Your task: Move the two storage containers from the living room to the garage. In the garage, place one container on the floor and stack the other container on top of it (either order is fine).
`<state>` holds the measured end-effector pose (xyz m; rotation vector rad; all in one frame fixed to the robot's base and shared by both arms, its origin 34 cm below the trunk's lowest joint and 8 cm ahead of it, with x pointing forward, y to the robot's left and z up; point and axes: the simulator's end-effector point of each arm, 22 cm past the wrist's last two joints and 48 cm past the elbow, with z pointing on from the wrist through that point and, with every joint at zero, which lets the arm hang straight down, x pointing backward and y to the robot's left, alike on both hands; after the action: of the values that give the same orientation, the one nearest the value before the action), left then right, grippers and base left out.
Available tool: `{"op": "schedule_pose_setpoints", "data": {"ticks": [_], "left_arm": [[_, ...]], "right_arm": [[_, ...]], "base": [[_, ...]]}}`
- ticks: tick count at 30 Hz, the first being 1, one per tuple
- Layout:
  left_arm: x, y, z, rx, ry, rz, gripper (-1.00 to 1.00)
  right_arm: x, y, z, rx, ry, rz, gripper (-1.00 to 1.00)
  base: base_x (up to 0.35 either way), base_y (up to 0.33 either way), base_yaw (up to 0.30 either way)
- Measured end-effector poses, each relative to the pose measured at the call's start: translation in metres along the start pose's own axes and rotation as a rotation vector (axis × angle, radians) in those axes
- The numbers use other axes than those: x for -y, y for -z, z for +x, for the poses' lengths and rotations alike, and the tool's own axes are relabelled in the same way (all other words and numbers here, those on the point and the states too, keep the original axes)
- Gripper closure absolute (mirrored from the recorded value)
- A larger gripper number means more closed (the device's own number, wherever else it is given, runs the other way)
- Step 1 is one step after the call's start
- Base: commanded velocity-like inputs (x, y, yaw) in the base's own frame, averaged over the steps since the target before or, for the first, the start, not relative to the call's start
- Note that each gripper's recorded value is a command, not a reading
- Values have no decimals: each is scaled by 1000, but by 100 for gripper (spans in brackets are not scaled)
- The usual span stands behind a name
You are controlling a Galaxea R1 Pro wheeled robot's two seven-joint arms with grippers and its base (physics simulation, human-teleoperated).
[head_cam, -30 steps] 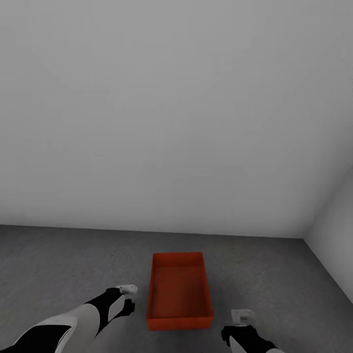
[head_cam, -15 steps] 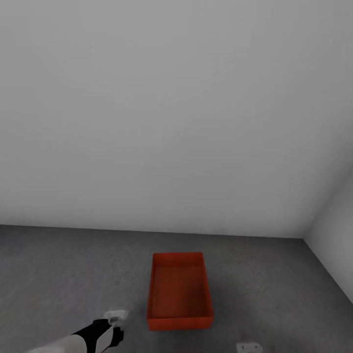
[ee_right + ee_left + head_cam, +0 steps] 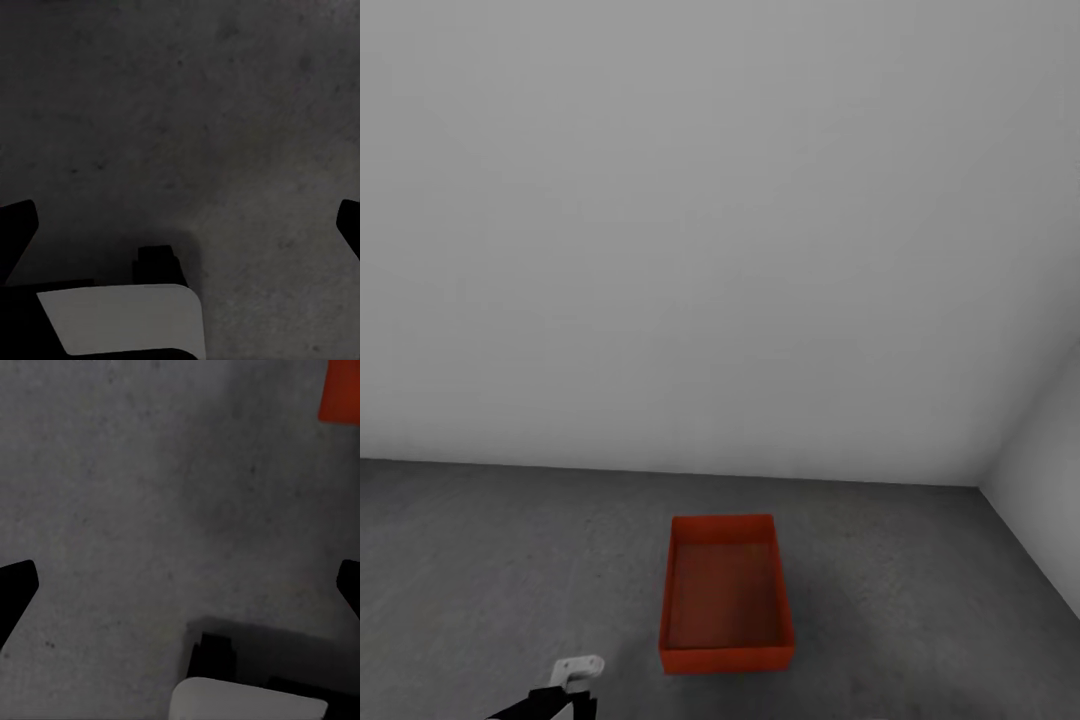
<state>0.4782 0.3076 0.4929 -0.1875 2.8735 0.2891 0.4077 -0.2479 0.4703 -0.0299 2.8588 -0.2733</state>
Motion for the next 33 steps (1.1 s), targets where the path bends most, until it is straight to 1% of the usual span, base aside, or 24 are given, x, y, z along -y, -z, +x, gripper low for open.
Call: {"op": "schedule_pose_setpoints", "data": {"ticks": [7, 15, 24, 29, 33], "left_arm": [[4, 1, 4, 15, 3, 5, -100], [9, 4, 15, 10, 1, 13, -100], [7, 6, 18, 14, 2, 11, -100], [5, 6, 25, 10, 1, 10, -100], [5, 7, 30, 9, -1, 12, -100]], "right_arm": [[0, 1, -2, 7, -8, 1, -100], [2, 3, -7, 18, -11, 4, -100], [1, 6, -12, 32, -13, 1, -100], [-4, 8, 7, 14, -3, -5, -100], [-7, 9, 10, 13, -1, -9, -100]], "base": [[0, 0, 0], [0, 0, 0], [0, 0, 0], [0, 0, 0], [0, 0, 0]]}}
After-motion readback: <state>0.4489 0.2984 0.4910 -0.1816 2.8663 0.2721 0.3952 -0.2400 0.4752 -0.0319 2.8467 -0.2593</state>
